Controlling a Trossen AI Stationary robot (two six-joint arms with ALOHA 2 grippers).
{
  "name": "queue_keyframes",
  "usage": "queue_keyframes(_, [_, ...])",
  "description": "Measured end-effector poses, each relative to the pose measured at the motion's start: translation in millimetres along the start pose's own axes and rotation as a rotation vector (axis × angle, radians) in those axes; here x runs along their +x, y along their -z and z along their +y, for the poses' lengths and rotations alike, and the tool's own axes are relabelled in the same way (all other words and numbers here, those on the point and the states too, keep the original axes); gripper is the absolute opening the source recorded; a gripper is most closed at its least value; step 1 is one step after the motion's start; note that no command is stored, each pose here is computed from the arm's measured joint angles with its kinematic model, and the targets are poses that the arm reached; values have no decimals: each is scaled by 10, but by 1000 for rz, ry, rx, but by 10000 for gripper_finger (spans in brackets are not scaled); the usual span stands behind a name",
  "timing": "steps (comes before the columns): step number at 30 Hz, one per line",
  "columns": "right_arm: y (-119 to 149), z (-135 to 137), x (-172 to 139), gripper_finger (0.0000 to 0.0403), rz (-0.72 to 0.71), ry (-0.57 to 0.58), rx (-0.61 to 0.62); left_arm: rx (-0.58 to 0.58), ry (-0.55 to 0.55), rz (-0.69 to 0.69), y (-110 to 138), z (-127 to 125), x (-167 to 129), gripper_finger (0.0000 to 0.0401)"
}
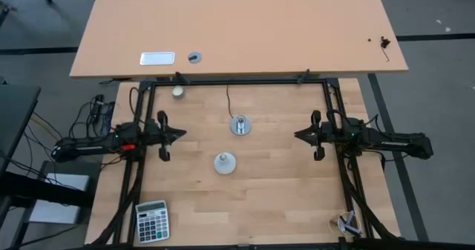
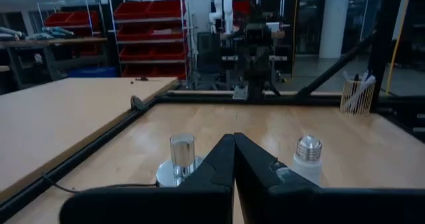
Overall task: Screw lightbulb
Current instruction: Insert the lightbulb into the lamp
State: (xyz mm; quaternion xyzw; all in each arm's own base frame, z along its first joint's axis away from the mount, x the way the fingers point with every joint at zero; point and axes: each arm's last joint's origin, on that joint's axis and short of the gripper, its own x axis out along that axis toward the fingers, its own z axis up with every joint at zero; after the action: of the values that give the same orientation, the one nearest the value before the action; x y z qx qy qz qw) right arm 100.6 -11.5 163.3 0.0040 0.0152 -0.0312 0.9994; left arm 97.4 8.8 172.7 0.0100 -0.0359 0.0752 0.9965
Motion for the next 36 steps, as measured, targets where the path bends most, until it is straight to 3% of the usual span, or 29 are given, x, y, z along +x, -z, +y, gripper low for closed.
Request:
queue_keyframes(13, [0,0,0,48,0,0,0,-77,2,-194,-187,5,-18,12])
queue_keyframes(18, [1,0,0,48,0,0,0,-173,24,-271,-260,6,-34,12])
queue_keyframes(22, [0,0,0,48,0,0,0,-190,111,-287,-282,-18,-36,15])
queue_keyframes(28, [-1,0,0,48,0,0,0,-285,165,-223,-241,-38,24,60])
queue_keyframes(36, [-1,0,0,48,-1,0,0,-317,196,-131,-167,-61,148,135])
